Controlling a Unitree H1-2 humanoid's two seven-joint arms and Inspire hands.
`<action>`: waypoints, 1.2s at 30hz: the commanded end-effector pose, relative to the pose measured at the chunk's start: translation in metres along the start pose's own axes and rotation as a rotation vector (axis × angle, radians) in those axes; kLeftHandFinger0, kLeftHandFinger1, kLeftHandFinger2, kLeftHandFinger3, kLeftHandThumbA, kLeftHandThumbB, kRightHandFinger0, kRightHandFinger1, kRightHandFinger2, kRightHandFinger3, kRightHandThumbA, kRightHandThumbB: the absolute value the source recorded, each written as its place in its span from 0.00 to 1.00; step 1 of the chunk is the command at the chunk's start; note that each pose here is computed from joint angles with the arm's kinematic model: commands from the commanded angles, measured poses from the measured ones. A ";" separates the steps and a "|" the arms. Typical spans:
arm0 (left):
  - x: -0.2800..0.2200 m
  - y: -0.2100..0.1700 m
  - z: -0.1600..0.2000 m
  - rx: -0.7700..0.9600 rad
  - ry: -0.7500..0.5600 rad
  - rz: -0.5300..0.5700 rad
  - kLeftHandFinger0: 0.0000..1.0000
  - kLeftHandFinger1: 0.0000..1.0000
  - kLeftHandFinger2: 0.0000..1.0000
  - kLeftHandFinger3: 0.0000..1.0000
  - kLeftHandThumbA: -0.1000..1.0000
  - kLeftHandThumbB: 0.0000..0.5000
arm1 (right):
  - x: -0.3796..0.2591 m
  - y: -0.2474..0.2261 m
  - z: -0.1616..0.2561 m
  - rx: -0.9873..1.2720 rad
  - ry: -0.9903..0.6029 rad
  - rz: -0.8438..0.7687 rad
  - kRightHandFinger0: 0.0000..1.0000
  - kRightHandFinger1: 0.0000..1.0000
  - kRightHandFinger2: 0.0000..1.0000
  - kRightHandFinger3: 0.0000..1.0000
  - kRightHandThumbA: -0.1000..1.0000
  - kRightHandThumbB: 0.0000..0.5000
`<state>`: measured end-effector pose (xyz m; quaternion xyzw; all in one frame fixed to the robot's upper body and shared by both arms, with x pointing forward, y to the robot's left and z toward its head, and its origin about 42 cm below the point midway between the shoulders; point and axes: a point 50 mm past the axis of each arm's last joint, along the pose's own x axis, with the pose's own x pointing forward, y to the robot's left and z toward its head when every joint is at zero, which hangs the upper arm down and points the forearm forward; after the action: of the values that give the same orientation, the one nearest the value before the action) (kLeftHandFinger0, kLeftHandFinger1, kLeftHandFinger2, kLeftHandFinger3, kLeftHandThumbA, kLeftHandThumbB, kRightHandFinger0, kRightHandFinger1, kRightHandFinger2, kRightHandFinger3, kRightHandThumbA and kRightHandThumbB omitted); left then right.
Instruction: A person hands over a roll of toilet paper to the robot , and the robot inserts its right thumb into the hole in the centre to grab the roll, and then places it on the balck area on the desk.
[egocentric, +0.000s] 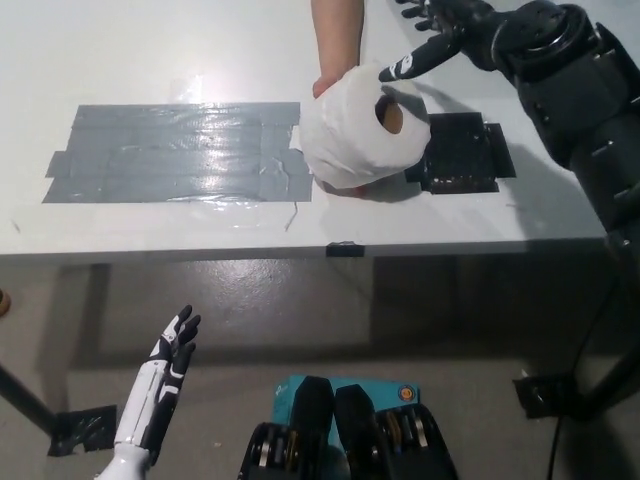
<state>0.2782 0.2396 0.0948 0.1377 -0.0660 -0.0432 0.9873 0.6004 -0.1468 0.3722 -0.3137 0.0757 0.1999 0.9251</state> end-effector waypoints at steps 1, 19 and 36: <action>0.002 0.004 0.010 0.034 -0.065 -0.006 1.00 1.00 1.00 1.00 0.99 0.35 | -0.005 -0.018 0.040 -0.090 -0.096 -0.080 1.00 1.00 1.00 1.00 0.81 0.61; 0.008 0.005 0.011 0.032 -0.069 -0.014 1.00 1.00 1.00 1.00 0.98 0.34 | -0.012 -0.039 0.026 -0.112 -0.056 -0.101 1.00 1.00 1.00 1.00 0.75 0.74; 0.008 0.003 0.011 0.032 -0.078 -0.015 1.00 1.00 1.00 1.00 0.96 0.30 | -0.021 -0.047 0.047 -0.063 -0.029 0.121 1.00 1.00 1.00 1.00 0.80 0.85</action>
<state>0.2813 0.2378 0.0974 0.1460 -0.0718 -0.0520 0.9853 0.6019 -0.1653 0.3817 -0.3401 0.1038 0.2352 0.9046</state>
